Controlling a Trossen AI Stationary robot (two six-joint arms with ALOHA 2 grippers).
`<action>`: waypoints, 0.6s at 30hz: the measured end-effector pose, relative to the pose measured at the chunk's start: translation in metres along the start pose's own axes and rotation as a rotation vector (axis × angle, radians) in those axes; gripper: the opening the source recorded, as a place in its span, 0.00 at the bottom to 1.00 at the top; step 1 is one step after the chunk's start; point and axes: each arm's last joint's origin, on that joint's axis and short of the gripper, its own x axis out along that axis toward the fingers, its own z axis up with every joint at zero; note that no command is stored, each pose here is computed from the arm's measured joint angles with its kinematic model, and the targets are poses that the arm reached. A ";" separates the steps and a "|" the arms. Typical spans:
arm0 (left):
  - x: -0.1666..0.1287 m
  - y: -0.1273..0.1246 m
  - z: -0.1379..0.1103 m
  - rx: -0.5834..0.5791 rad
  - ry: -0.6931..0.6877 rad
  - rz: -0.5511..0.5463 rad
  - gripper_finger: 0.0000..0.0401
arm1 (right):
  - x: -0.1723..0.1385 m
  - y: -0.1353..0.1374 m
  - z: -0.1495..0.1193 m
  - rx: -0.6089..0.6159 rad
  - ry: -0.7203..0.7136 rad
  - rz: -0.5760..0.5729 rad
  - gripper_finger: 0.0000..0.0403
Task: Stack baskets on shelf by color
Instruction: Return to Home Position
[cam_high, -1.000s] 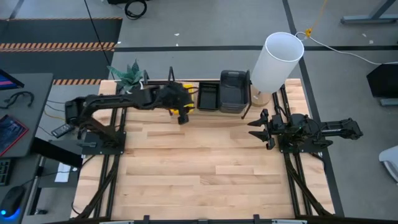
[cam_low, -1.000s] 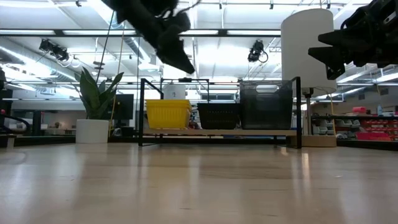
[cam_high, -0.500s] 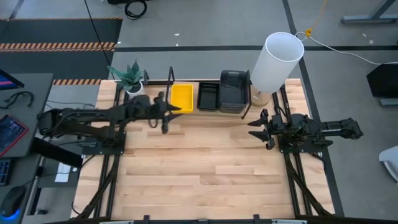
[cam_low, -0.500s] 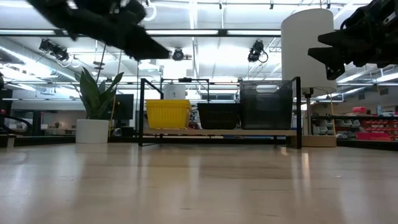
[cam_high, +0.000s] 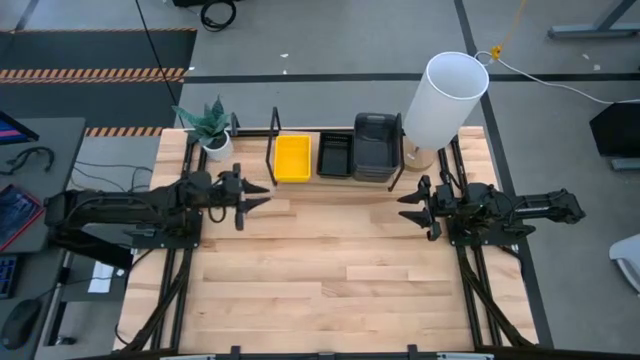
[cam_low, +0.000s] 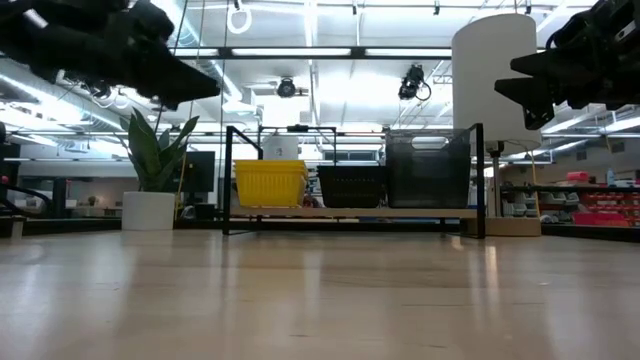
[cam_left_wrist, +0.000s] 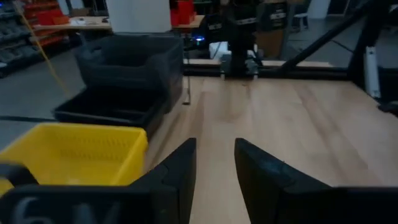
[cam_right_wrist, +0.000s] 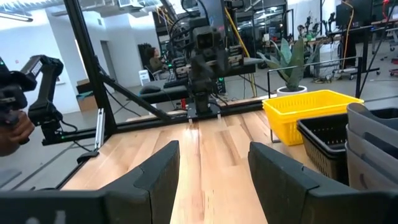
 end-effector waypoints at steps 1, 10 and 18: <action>-0.002 -0.002 -0.004 -0.007 0.005 -0.009 0.29 | 0.000 0.000 0.000 0.000 0.000 0.000 0.49; -0.023 -0.014 -0.027 -0.070 -0.063 -0.089 0.29 | 0.000 0.000 0.000 0.000 0.000 0.000 0.49; -0.037 -0.020 -0.045 -0.089 -0.143 -0.147 0.29 | 0.000 0.000 0.000 0.000 0.000 0.000 0.49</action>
